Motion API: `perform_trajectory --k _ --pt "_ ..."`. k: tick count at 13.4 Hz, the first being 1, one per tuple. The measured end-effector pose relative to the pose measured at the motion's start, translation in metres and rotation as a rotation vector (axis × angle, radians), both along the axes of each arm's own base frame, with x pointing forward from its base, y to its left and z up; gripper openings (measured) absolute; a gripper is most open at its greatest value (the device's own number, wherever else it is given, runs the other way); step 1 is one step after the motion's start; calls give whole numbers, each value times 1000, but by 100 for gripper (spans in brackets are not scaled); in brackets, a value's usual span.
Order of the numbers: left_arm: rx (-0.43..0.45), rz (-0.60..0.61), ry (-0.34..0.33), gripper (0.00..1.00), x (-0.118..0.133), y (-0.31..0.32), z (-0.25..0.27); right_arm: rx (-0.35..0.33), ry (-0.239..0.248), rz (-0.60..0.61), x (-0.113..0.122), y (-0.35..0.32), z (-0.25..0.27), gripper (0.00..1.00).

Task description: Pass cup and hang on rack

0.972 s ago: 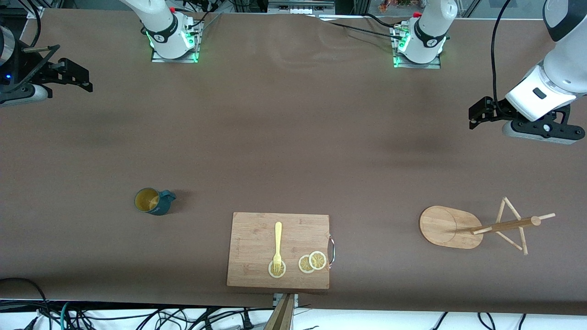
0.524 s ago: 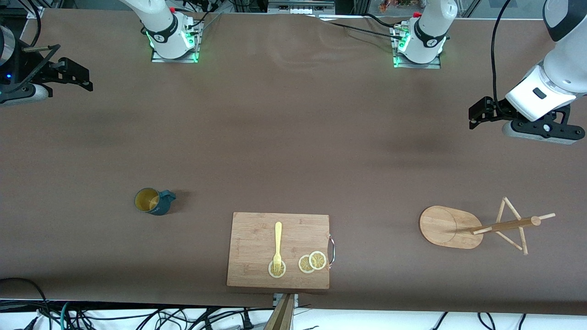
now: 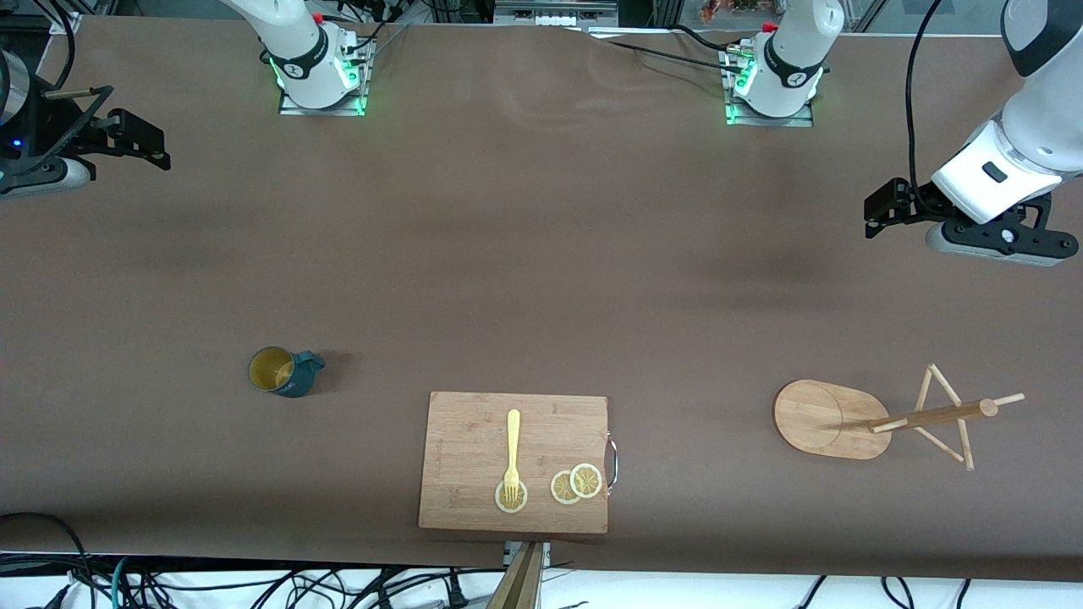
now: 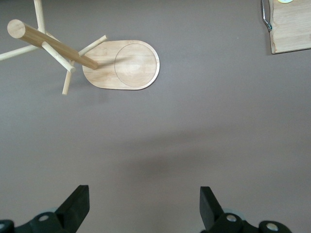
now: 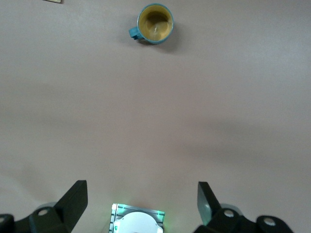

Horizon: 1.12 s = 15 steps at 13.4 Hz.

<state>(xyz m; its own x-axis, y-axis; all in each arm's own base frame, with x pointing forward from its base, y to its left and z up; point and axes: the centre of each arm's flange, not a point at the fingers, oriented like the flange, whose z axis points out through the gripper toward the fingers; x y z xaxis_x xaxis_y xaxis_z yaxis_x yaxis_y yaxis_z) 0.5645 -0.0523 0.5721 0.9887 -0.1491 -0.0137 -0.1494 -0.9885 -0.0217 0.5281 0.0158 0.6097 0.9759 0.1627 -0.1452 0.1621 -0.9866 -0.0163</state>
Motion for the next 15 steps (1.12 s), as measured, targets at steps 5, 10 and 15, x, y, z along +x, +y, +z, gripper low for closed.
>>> perform_trajectory --k 5,10,15 --pt "1 0 6 100 -1 0 -1 -5 9 -1 7 0 -14 100" --pt "1 0 9 100 -1 0 -1 -8 -20 -4 19 -1 -61 100" --pt "1 7 9 100 -1 4 0 -34 -82 3 62 4 -167 100"
